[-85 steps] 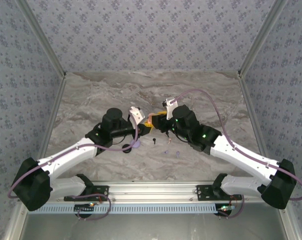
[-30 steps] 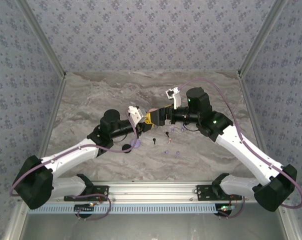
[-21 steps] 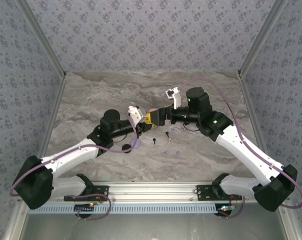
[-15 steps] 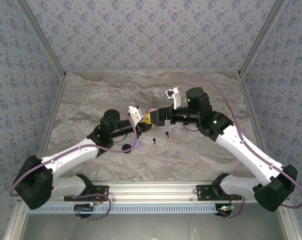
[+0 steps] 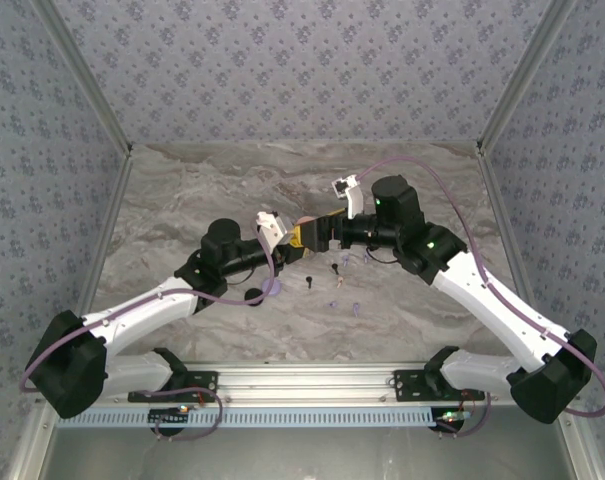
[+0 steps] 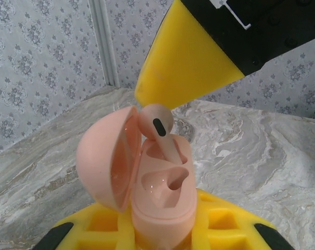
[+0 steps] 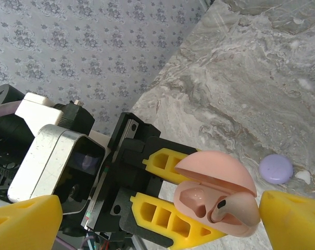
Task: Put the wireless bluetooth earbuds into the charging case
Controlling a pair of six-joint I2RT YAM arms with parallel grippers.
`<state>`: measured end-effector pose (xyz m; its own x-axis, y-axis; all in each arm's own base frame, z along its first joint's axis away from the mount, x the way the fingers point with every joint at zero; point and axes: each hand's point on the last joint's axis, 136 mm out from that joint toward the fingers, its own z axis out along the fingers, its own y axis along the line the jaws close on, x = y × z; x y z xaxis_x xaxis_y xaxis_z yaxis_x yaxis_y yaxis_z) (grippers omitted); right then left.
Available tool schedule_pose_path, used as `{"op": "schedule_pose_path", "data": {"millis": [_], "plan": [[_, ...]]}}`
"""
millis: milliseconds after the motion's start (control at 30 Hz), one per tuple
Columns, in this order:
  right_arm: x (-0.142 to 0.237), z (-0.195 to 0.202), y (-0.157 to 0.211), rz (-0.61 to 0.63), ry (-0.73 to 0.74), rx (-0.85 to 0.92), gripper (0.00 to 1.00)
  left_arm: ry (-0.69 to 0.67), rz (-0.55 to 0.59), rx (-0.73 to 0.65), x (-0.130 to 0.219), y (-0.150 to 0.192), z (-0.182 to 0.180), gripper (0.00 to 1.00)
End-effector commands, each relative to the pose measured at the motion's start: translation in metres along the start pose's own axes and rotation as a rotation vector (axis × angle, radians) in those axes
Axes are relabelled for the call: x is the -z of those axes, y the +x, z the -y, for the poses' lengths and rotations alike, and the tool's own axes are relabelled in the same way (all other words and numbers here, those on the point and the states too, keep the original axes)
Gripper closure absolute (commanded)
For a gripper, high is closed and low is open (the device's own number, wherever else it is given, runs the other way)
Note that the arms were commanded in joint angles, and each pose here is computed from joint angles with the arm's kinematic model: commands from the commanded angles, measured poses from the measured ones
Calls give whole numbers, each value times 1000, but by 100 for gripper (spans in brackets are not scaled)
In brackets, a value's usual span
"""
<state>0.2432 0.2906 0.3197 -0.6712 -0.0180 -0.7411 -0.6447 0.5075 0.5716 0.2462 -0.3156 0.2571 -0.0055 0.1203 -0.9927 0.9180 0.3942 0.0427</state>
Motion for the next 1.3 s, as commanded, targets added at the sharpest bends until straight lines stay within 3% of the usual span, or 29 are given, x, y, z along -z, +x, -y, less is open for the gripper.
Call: {"op": "schedule_pose_path", "data": {"millis": [0, 433, 533, 700, 933, 1267], "plan": [[8, -8, -9, 24, 21, 41, 0, 8, 53, -26, -1, -16, 2, 84], [43, -21, -19, 92, 12, 72, 0, -109, 132, -89, 13, -32, -12, 91], [54, -14, -22, 126, 68, 79, 0, -142, 153, -105, 18, -40, -16, 92], [65, 15, -18, 119, 180, 28, 16, -150, 170, -124, 22, -48, -15, 93], [50, 23, -20, 78, 119, -18, 40, -97, 184, -135, 22, -52, -6, 93], [30, 31, -23, 53, 98, -33, 45, -52, 182, -143, 21, -56, 1, 93]]}}
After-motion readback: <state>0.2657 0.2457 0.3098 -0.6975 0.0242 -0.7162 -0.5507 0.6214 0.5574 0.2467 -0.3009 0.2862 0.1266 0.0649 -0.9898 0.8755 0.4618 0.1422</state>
